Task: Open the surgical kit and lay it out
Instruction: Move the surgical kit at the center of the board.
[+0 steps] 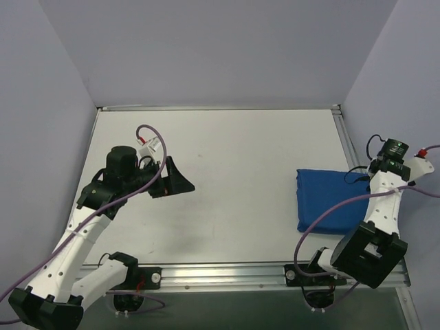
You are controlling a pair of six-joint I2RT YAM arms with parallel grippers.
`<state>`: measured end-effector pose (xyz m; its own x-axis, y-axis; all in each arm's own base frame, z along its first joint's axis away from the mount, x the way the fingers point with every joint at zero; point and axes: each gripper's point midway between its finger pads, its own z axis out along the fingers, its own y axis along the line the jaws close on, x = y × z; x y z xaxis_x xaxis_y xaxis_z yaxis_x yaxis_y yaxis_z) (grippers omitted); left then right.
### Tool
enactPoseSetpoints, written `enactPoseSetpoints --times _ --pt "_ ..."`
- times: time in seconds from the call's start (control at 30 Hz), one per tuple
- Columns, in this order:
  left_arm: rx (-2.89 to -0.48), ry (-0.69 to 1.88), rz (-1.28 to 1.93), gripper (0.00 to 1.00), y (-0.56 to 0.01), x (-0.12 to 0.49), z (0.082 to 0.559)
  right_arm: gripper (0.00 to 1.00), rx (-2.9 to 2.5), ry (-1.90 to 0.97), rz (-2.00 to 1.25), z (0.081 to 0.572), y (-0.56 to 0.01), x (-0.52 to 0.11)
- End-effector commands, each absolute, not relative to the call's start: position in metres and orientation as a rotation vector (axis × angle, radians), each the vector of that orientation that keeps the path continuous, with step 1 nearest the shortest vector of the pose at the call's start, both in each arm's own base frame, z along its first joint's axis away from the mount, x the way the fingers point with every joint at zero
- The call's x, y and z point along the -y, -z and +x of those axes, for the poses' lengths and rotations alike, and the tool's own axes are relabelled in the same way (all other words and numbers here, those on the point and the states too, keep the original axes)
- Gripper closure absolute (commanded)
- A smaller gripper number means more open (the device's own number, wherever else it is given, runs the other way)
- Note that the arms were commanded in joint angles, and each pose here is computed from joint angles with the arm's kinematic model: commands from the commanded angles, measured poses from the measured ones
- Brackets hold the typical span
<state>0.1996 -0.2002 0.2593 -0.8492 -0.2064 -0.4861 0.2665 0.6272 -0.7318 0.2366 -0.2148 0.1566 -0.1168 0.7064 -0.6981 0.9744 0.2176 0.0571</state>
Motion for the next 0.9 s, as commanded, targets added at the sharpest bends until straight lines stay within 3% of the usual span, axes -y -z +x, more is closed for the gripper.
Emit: enactPoseSetpoints --times 0.0,0.1,0.17,0.53,0.87 --pt "-2.22 1.223 0.156 0.06 -0.284 0.211 0.2 0.76 -1.787 0.706 1.597 0.201 -0.167 0.237" --pt "-2.218 1.248 0.179 0.06 -0.286 0.217 0.199 0.96 -1.848 0.705 1.644 0.195 -0.14 0.232" --pt "-2.216 1.265 0.189 0.06 -0.288 0.22 0.197 1.0 -1.89 0.739 1.689 0.189 -0.121 0.23" --pt "-2.218 1.281 0.186 0.06 -0.292 0.223 0.197 1.0 -2.113 0.652 1.661 0.21 -0.038 0.204" --pt "-2.228 1.235 0.165 0.06 -0.294 0.216 0.196 1.0 -2.319 0.441 1.37 0.312 0.008 0.097"
